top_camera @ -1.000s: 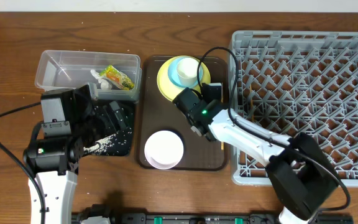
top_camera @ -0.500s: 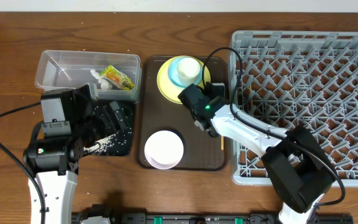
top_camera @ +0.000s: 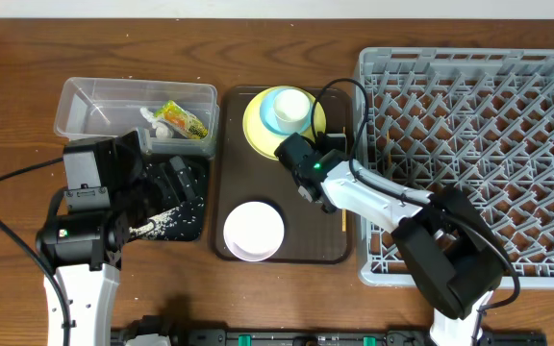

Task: Sort waste into correct bins and load items into the dishwasher rack
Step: 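Grasp the second chopstick with the right gripper and lift it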

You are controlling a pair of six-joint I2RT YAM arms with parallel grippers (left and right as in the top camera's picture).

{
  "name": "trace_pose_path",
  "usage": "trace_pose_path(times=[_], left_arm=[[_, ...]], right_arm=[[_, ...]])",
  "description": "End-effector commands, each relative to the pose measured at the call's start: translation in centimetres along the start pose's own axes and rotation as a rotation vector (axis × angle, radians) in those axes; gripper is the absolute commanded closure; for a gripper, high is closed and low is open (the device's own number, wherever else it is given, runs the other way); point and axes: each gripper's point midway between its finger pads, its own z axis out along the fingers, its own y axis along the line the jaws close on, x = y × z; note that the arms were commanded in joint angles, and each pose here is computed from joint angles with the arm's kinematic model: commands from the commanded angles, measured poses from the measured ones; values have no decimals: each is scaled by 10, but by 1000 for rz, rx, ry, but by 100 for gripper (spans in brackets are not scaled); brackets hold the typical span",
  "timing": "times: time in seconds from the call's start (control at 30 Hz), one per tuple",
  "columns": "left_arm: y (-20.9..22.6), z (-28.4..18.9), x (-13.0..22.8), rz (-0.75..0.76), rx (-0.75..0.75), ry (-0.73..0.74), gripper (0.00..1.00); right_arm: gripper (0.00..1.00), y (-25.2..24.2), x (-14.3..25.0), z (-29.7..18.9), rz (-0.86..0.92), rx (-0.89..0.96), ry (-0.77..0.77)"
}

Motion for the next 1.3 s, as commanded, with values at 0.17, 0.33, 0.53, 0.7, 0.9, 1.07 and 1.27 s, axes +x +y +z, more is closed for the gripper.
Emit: trace_pose_path(times=[0.17,0.33,0.53,0.7,0.9,1.07,1.27], left_arm=[[1,-1,-2,11,-6,-7,11],[1,-1,-2,11,-6,-7,11],[1,-1,-2,11,-6,-7,10],[1,-1,-2,11,-6,-7,10],[1,-1,-2,11,-6,-7,10],[1,-1,-2,11,-6,-7,10],[1,-1,-2,11,-6,-7,11]], right_arm=[[62,11,12,11,42,-83,103],[63,19,17,10,53,-139,150],[71,20,18,10,49,-143,154],[77,13,17,12,50,-127,159],[80,12,19,12,47,-122,170],[81,7,25,12,37,-102,191],[98,8,23,12,39,-107,186]])
